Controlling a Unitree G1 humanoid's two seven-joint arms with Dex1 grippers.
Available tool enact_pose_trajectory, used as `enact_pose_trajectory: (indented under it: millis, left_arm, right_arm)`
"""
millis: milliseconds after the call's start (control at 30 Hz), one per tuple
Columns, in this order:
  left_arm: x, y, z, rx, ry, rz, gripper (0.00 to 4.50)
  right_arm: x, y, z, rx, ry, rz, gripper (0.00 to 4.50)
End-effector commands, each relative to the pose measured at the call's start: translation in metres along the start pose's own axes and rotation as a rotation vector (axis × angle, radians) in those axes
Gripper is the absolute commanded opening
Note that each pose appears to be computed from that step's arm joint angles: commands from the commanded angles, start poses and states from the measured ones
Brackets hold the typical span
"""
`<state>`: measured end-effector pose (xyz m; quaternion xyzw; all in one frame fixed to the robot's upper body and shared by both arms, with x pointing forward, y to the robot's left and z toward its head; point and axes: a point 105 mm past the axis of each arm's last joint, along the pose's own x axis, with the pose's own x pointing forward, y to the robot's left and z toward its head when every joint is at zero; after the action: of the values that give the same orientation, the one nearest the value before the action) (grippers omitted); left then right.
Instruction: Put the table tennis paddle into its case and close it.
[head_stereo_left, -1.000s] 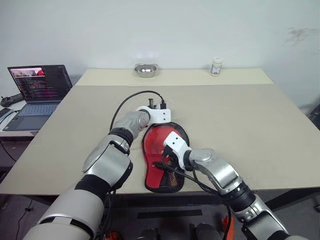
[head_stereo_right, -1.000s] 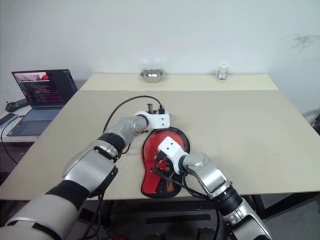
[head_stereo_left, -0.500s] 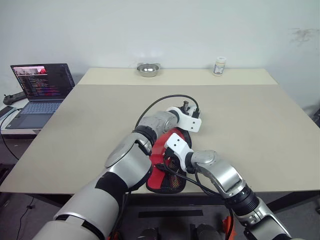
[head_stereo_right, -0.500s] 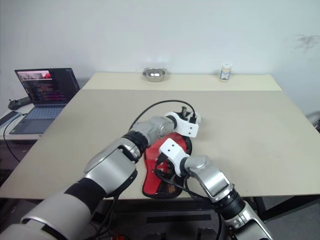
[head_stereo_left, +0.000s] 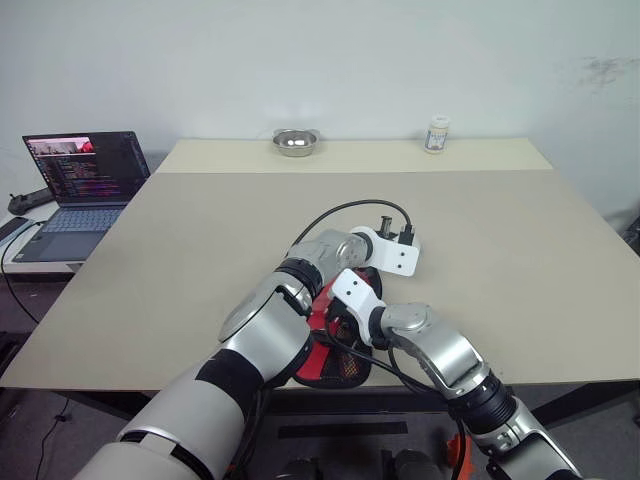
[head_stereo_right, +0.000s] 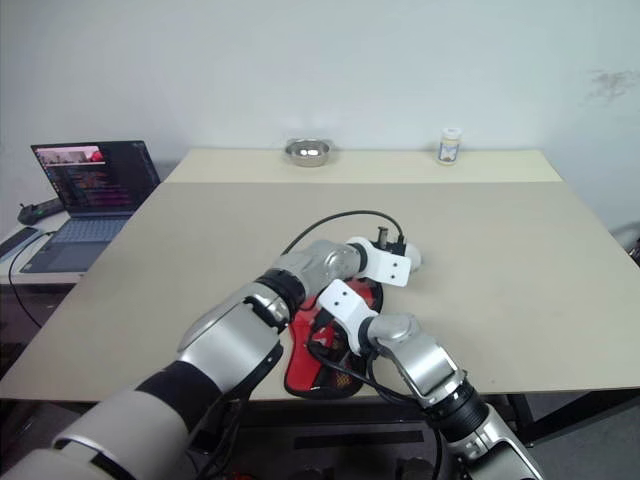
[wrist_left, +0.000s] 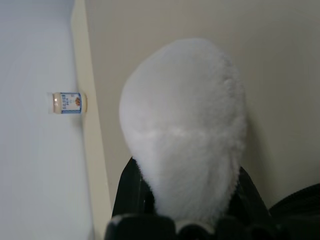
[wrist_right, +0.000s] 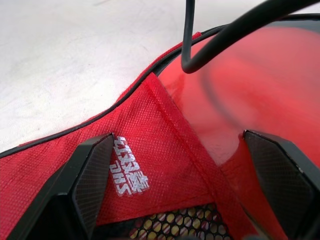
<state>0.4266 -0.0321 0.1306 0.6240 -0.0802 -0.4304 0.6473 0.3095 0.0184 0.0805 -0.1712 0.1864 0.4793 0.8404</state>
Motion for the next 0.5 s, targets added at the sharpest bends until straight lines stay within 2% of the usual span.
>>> enact_pose_trajectory:
  millis: [33, 233, 400, 500]
  left_arm:
    - [0.008, -0.001, 0.037, -0.055, -0.130, -0.032, 2.33]
    - [0.006, -0.013, 0.028, -0.122, -0.133, -0.084, 4.39]
    - [-0.006, -0.003, 0.008, -0.217, -0.116, -0.072, 4.46]
    - [-0.015, 0.000, -0.010, -0.346, -0.093, -0.077, 4.46]
  right_arm:
    - [0.017, 0.021, -0.050, 0.096, 0.192, 0.094, 4.50]
    - [0.021, 0.013, -0.043, 0.091, 0.173, 0.067, 4.50]
    - [0.023, 0.005, -0.033, 0.111, 0.136, 0.046, 4.50]
    - [0.024, 0.003, -0.034, 0.140, 0.130, 0.029, 4.50]
